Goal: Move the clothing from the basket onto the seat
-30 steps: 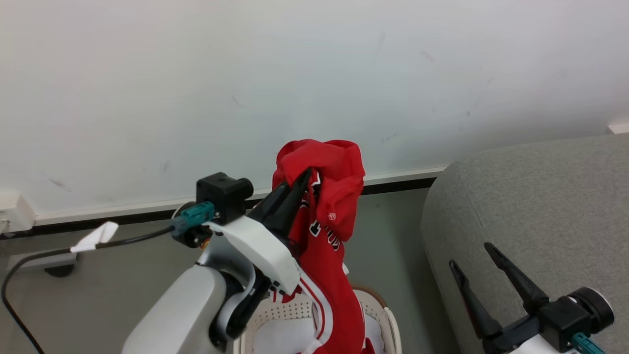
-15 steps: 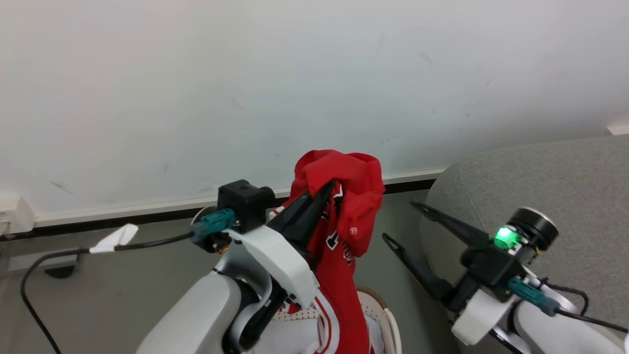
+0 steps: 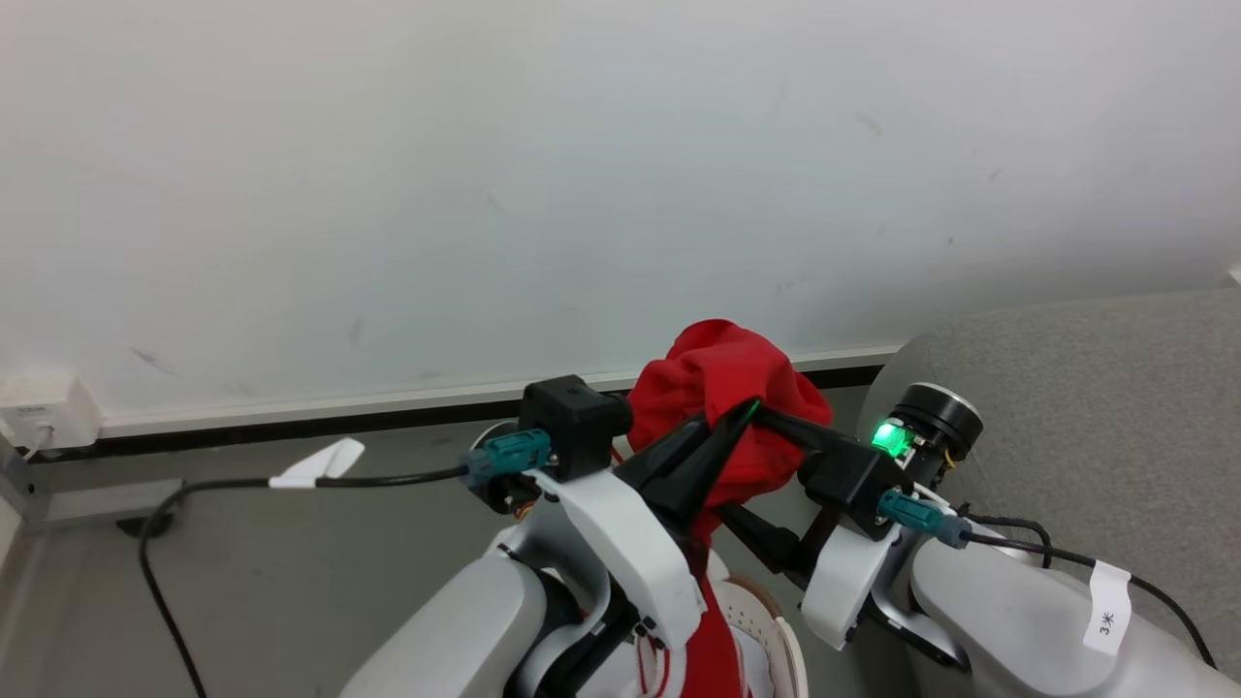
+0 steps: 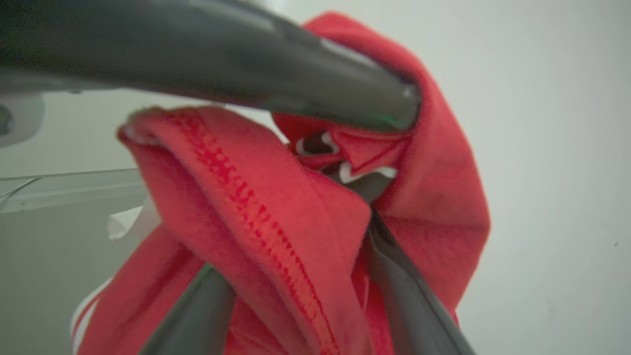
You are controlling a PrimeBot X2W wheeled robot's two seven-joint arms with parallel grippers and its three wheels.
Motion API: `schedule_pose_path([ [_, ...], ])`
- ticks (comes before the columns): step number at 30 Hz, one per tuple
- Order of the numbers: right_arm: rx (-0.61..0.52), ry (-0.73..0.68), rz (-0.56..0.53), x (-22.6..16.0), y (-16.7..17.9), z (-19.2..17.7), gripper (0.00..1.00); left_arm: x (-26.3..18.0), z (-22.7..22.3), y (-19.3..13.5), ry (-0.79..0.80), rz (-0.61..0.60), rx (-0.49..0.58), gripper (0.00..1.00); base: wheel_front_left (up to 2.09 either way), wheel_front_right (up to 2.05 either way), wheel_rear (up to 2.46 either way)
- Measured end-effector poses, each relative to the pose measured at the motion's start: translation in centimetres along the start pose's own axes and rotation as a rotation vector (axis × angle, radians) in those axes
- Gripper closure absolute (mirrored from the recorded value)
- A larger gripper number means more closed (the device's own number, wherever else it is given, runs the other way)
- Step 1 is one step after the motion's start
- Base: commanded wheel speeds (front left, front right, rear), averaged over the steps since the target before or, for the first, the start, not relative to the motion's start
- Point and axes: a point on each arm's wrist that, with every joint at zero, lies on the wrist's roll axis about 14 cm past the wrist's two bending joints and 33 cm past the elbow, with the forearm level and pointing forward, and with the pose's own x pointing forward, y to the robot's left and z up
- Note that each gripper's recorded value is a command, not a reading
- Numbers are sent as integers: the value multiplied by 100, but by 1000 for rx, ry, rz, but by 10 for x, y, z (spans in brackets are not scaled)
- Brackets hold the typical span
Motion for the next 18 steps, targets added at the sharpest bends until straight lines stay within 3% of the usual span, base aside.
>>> schedule_pose_path([
  [3,53,-19,8,8,5,3,0,0,0,-4,2,-6,-3,100,0,0,0],
  [4,61,-22,11,9,6,4,59,0,0,-3,3,-5,-2,100,0,0,0],
  [5,70,-28,8,11,5,5,100,-1,-1,-3,7,-4,-1,100,0,0,0],
  [18,126,-81,-41,12,-12,17,100,-7,-6,15,23,53,7,100,0,0,0],
])
